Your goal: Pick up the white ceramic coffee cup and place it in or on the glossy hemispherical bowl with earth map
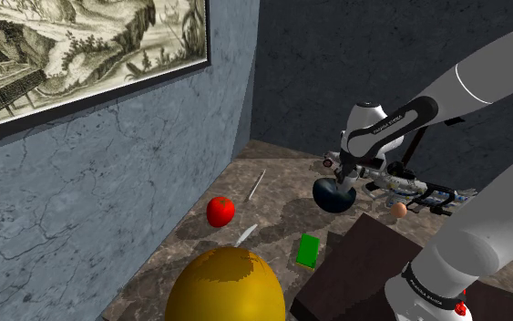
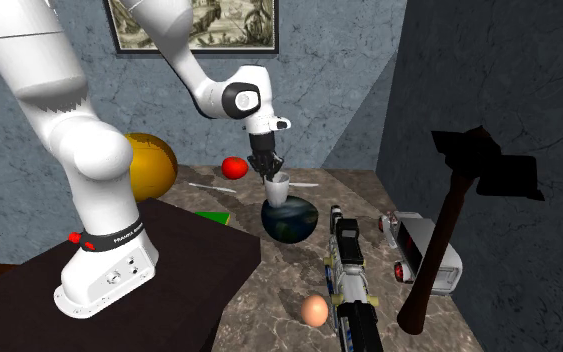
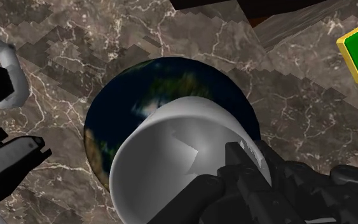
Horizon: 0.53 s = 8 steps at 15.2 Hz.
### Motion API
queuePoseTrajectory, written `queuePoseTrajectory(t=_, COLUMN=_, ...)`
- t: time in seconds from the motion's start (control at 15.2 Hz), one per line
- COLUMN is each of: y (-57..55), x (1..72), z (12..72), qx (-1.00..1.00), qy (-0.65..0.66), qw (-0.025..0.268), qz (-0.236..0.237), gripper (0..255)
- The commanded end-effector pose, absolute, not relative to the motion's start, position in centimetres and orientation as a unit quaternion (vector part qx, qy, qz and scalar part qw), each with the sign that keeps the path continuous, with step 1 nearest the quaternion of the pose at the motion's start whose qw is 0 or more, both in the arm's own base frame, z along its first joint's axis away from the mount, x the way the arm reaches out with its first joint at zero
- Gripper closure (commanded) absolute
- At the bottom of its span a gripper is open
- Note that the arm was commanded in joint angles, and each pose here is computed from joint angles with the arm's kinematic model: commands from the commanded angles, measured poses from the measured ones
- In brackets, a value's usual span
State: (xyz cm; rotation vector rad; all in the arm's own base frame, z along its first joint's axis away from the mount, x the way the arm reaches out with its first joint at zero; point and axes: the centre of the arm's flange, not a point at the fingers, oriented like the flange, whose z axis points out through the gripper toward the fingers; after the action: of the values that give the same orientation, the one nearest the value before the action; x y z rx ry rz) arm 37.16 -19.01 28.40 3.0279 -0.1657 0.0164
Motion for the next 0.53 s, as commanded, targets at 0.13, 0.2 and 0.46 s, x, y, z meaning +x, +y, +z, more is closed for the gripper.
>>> queuePoseTrajectory(t=0.13, y=-19.02, x=37.17, z=28.39, qx=0.997, qy=-0.055, qw=0.055, qz=0.006, gripper=255)
queuePoseTrajectory(t=0.2, y=-19.02, x=37.17, z=28.39, qx=0.997, qy=-0.055, qw=0.055, qz=0.006, gripper=255)
queuePoseTrajectory(t=0.46, y=-19.02, x=37.17, z=28.39, qx=0.997, qy=-0.055, qw=0.055, qz=0.006, gripper=0)
